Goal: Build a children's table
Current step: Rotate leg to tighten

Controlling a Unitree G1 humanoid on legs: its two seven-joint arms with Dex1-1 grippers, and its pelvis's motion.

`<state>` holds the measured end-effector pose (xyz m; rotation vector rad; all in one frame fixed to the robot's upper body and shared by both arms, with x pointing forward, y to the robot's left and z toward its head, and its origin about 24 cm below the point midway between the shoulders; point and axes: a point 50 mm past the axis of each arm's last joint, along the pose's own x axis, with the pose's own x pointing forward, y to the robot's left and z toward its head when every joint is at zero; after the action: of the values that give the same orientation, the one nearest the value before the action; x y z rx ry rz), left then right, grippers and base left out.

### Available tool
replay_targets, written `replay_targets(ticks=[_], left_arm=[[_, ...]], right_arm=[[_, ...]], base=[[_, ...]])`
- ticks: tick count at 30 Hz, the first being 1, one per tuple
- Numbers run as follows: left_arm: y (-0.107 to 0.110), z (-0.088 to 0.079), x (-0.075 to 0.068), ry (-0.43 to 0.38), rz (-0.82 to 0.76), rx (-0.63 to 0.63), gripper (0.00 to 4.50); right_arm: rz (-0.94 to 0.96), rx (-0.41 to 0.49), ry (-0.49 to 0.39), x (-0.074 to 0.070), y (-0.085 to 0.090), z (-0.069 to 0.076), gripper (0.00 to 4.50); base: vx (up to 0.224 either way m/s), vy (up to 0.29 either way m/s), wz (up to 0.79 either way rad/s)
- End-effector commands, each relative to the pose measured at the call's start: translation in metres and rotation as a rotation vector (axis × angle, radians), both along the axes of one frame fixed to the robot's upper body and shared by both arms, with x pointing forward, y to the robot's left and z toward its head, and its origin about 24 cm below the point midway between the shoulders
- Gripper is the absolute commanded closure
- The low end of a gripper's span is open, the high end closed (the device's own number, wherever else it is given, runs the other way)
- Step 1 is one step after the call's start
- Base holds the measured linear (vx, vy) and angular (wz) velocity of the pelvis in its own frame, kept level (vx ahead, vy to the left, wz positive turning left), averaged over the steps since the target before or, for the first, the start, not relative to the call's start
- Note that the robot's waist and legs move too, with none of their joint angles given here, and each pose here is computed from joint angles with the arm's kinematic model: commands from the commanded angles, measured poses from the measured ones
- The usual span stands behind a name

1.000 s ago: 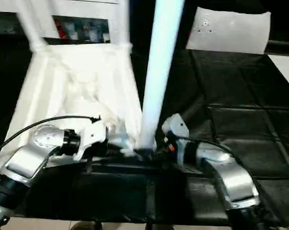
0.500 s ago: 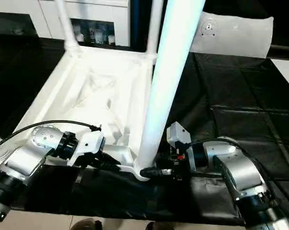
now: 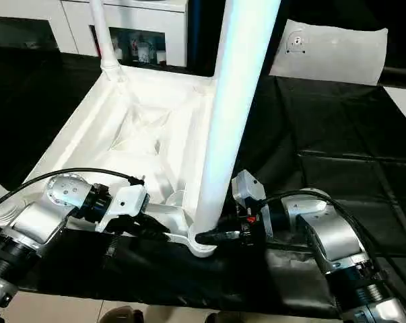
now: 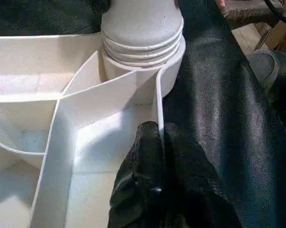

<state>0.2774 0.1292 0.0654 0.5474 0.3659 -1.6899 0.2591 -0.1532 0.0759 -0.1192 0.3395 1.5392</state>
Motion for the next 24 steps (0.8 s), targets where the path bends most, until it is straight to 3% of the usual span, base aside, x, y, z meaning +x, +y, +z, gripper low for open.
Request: replay_targets(ticks=[1,7,11,15,17,19,24], left_arm=[[-0.006,-0.012,-0.008,0.045,-0.042,0.025,4.5],[-0.017,-0.015,-0.007,0.046,0.139,-0.047,4.5],[-0.03,-0.018,-0.007,0.056,0.306,-0.089,4.5],[-0.056,-0.017,-0.009,0.084,0.47,-0.155,4.5],[-0.06,-0.016,-0.009,0.082,0.507,-0.161,4.5],[-0.085,-0.009,0.001,0.057,0.693,-0.216,4.5],[-0.101,-0.003,0.005,0.034,0.768,-0.225,4.5]], right_arm=[[0.031,0.016,0.03,-0.004,0.002,-0.002,2.41],[-0.082,0.075,0.084,-0.018,0.018,-0.008,2.43],[-0.273,0.037,0.076,-0.024,0.037,-0.021,2.43],[-0.569,0.068,0.167,-0.012,0.062,-0.025,2.48],[-0.618,0.066,0.186,-0.01,0.065,-0.026,2.48],[-0.79,0.051,0.26,0.001,0.081,-0.027,2.48],[-0.909,0.044,0.308,0.011,0.091,-0.024,2.48]], base=[[0.0,0.0,0.0],[0.0,0.0,0.0],[0.0,0.0,0.0],[-0.043,0.005,-0.07],[-0.028,0.013,-0.08],[0.0,0.0,0.0],[0.0,0.0,0.0]])
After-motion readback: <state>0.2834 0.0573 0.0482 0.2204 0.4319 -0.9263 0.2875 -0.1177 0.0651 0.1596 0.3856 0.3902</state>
